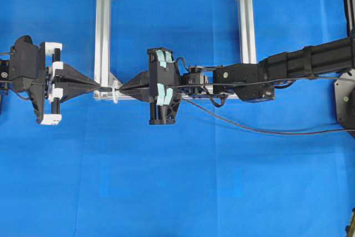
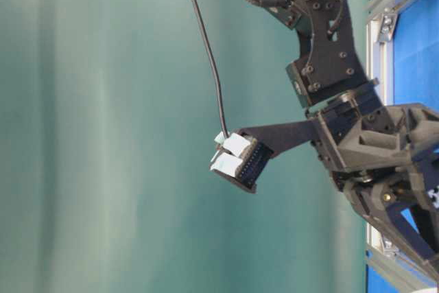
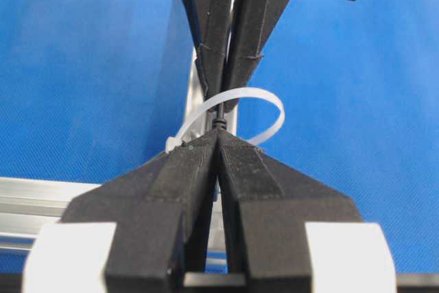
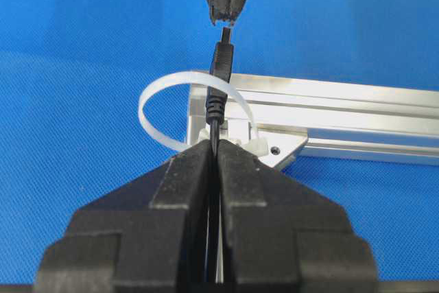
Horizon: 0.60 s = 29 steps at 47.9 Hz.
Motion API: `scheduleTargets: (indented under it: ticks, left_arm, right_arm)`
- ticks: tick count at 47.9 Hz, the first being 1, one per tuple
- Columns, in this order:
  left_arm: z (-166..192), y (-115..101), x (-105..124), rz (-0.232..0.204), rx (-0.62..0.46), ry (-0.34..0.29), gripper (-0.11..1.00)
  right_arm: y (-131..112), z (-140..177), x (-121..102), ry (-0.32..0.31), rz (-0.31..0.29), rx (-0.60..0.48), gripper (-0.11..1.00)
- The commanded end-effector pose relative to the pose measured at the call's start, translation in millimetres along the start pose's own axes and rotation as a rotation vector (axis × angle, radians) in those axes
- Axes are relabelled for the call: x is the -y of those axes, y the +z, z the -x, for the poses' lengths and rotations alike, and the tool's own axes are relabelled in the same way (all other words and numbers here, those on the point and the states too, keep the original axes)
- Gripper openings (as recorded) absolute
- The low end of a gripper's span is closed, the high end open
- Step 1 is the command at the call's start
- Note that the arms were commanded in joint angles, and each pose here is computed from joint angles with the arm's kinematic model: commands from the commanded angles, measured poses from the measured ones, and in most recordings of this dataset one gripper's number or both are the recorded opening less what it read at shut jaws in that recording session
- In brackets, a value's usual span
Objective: Insert the wire through the string loop located on the left side.
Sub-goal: 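Swing the left gripper around to face the plug beyond the loop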
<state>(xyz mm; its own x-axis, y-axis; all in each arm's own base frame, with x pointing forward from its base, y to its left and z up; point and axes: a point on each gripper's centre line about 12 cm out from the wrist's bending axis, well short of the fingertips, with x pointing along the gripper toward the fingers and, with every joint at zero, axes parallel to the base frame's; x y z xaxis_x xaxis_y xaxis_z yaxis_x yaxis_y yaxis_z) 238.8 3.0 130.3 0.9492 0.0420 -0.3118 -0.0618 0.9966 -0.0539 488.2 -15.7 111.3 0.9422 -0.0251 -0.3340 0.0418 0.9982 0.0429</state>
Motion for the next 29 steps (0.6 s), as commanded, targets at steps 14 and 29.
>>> scheduleTargets:
  ticks: [14, 29]
  left_arm:
    - [-1.9, 7.2, 1.9, -0.003, 0.026, -0.007, 0.01]
    - [-2.2, 8.4, 5.7, -0.010, 0.023, -0.023, 0.71]
  right_arm:
    - [13.7, 1.8, -1.4, 0.003, 0.002, 0.029, 0.00]
    - [12.8, 2.0, -0.6, 0.002, 0.002, 0.024, 0.00]
